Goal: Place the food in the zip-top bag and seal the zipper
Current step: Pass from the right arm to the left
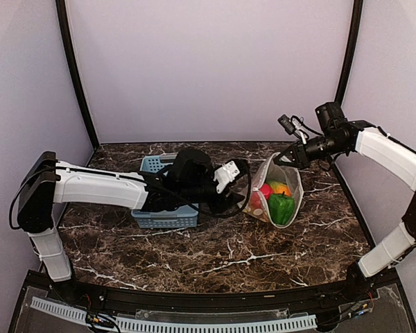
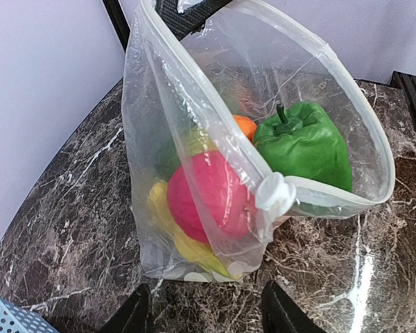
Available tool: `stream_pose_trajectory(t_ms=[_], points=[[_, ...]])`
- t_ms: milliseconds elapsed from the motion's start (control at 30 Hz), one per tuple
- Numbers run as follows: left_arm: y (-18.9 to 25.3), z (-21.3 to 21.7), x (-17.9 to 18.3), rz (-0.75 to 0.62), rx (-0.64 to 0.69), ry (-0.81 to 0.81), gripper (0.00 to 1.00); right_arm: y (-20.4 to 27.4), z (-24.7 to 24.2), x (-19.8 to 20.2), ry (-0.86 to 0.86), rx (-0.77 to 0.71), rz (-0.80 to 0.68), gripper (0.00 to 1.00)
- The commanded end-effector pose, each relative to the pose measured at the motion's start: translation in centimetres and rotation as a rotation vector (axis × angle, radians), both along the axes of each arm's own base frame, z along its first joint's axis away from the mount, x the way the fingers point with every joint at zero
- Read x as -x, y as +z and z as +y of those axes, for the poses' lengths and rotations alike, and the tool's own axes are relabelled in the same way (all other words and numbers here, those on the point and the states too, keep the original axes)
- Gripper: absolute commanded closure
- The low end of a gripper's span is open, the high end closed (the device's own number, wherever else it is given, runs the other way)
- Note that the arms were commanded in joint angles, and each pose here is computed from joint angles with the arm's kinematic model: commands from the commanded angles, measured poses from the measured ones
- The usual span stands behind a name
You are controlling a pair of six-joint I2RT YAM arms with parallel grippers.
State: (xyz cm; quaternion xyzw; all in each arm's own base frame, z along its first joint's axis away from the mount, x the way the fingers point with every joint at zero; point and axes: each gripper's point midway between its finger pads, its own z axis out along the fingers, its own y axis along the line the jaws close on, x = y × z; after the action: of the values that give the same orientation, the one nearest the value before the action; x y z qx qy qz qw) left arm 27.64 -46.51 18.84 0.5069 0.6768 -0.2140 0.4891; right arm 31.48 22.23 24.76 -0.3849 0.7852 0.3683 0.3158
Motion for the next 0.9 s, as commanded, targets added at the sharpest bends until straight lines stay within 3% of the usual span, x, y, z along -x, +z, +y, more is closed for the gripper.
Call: stream_pose_trajectory(t_ms=[0, 300, 500, 667, 867], points=[[1.1, -1.8, -0.7, -0.051, 0.038, -0.077, 0.49, 1.3, 0.8, -0.2, 0.029, -0.029, -0.027, 1.0], [0.9, -3.9, -0.9, -0.041, 0.093, -0.137, 0.49, 0.8, 1.0, -0.7, 0.023, -0.023, -0.005, 1.0], [0.8, -4.7, -0.4, -0.048, 0.105, -0.181, 0.4, 0.5, 1.0, -1.1, 0.011, -0.014, 0.004, 1.0], [0.1, -4.6, -0.1, -0.053, 0.082, -0.201, 0.4, 0.4, 1.0, -1.3, 0.008, -0.012, 0.011, 1.0], [-0.1, -4.3, 0.4, -0.141, 0.062, -0.17, 0.36, 0.2, 1.1, -1.5, 0.007, -0.011, 0.019, 1.0]])
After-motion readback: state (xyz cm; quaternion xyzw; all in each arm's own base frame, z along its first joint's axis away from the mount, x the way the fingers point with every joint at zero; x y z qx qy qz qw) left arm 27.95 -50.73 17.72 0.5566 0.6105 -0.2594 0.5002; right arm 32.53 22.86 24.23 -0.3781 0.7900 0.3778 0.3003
